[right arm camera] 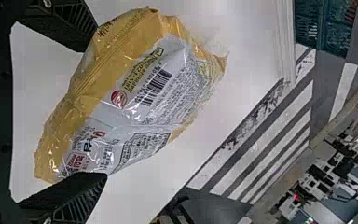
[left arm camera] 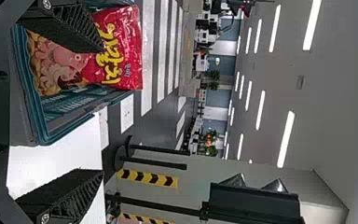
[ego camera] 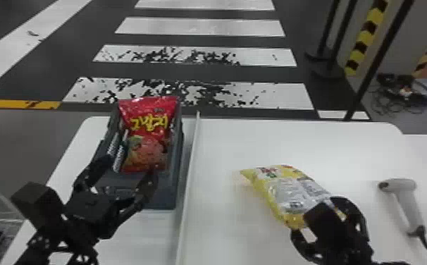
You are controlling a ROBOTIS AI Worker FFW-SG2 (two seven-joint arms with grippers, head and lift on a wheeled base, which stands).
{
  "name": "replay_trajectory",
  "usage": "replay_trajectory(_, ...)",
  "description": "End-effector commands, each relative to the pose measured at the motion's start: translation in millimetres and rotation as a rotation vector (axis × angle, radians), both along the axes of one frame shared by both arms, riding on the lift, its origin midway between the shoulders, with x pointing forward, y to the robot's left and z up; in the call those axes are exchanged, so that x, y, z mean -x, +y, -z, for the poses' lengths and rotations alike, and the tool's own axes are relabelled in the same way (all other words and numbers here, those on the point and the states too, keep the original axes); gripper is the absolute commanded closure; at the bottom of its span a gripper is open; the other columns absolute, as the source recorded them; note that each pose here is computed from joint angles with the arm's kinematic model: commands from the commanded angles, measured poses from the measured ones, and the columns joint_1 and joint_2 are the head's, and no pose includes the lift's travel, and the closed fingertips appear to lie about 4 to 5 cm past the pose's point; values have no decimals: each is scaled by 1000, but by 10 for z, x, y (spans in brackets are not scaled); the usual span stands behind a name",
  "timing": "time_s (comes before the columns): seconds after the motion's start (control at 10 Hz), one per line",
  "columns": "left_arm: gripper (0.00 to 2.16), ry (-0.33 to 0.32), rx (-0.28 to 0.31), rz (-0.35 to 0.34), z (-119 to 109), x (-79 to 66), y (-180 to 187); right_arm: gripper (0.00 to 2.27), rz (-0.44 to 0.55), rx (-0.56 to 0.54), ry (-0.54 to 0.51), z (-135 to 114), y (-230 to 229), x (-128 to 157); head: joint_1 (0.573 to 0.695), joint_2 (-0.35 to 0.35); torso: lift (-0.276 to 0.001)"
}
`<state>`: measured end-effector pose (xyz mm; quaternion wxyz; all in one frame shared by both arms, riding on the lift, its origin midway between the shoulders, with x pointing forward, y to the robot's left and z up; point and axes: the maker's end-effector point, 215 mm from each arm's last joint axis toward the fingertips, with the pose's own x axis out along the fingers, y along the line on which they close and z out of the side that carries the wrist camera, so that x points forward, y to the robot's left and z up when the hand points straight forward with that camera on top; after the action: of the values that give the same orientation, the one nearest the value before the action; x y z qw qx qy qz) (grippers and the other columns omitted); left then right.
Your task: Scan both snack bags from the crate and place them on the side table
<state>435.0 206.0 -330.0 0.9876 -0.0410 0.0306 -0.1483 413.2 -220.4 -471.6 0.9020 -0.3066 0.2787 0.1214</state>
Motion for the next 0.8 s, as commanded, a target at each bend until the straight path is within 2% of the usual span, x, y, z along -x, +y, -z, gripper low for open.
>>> replay_trajectory(0.0,76,1,4,-1,3,1,-6,39,76,-108,16,-40,-299,-234,695,-12,-95)
replay_trajectory(0.1,76,1,5,-2,3,1,-7,43,112,-176,25,-80,-457,-350,695,-34,-95)
replay_trajectory(0.2,76,5,7,-1,24,12,-10,49,154,-226,76,-36,-609,-347,695,-47,-95)
replay_trajectory(0.5,76,5,7,-4,19,24,-8,53,128,-444,249,109,-514,-72,695,-89,-95)
replay_trajectory(0.7,76,7,6,-2,19,29,-19,53,141,-591,309,26,-448,49,695,-81,-95)
